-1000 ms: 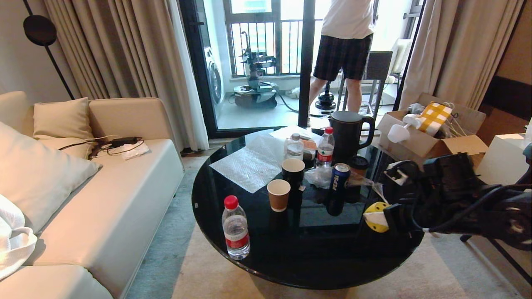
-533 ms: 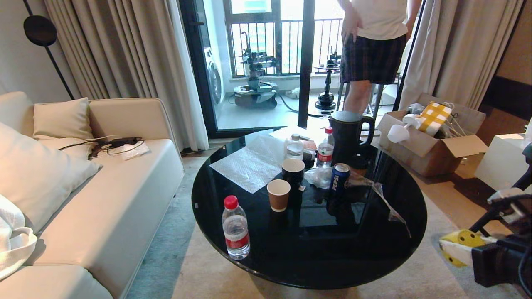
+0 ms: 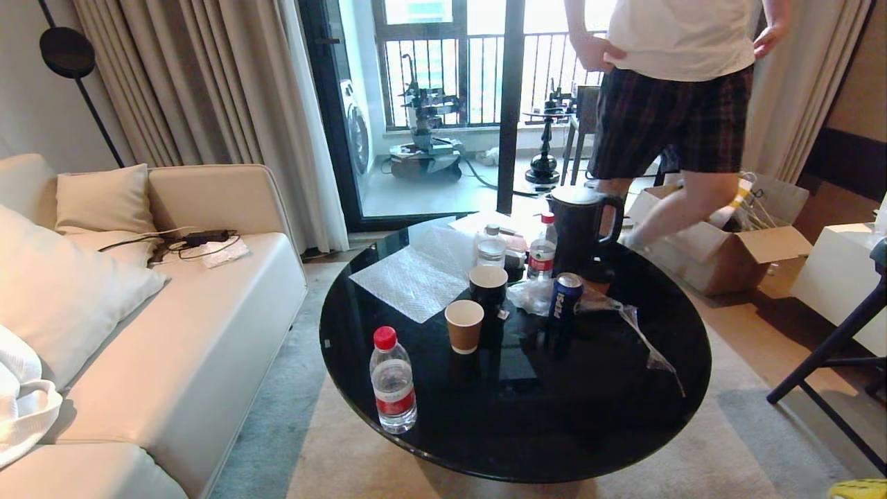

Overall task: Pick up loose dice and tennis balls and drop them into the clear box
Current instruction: Put the toys in the box

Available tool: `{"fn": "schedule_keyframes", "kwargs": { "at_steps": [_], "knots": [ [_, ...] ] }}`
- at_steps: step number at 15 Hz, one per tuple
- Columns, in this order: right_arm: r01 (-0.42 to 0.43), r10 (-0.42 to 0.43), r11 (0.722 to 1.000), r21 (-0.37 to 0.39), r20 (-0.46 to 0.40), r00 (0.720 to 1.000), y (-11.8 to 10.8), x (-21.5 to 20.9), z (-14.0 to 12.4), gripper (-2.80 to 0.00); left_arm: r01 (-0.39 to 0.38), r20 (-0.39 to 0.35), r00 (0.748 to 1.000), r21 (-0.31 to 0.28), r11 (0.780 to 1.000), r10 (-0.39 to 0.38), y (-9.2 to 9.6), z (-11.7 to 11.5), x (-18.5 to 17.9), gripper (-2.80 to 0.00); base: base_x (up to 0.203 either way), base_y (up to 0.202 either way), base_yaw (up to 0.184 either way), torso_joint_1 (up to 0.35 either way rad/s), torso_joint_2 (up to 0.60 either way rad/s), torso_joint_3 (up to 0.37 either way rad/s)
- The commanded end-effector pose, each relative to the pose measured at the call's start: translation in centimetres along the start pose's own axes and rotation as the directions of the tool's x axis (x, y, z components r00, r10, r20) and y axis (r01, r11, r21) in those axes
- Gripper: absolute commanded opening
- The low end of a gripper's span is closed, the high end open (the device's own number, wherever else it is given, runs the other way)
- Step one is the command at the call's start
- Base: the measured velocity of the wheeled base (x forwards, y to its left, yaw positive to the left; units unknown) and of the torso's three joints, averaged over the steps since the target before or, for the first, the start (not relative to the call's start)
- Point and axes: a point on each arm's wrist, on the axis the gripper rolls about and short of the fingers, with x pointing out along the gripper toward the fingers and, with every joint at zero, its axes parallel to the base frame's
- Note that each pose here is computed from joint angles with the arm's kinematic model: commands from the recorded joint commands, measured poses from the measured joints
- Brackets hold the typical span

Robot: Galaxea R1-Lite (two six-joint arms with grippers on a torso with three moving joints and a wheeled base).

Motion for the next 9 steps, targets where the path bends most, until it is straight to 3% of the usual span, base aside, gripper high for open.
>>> {"fn": "schedule_keyframes", "kwargs": {
  "at_steps": [1,5,9],
  "knots": [
    [0.033,-0.034,0.999,0.008,0.175,0.984,0.1,-1.9,-1.7,-2.8,0.0,0.0,1.0,0.0,1.0,0.0,0.0,0.0,0.0,-2.8,0.0,0.0,0.0,0.0,0.0,0.0],
    [0.045,-0.043,0.999,-0.005,0.164,0.985,0.2,-1.9,-3.0,-2.8,0.0,0.0,1.0,0.0,1.0,0.0,0.0,0.0,0.0,-2.8,0.0,0.0,0.0,0.0,0.0,0.0],
    [0.042,-0.034,0.999,-0.026,0.263,0.964,0.3,-2.9,-4.0,-2.8,0.0,0.0,1.0,0.0,1.0,0.0,0.0,0.0,0.0,-2.8,0.0,0.0,0.0,0.0,0.0,0.0]
  ]
}}
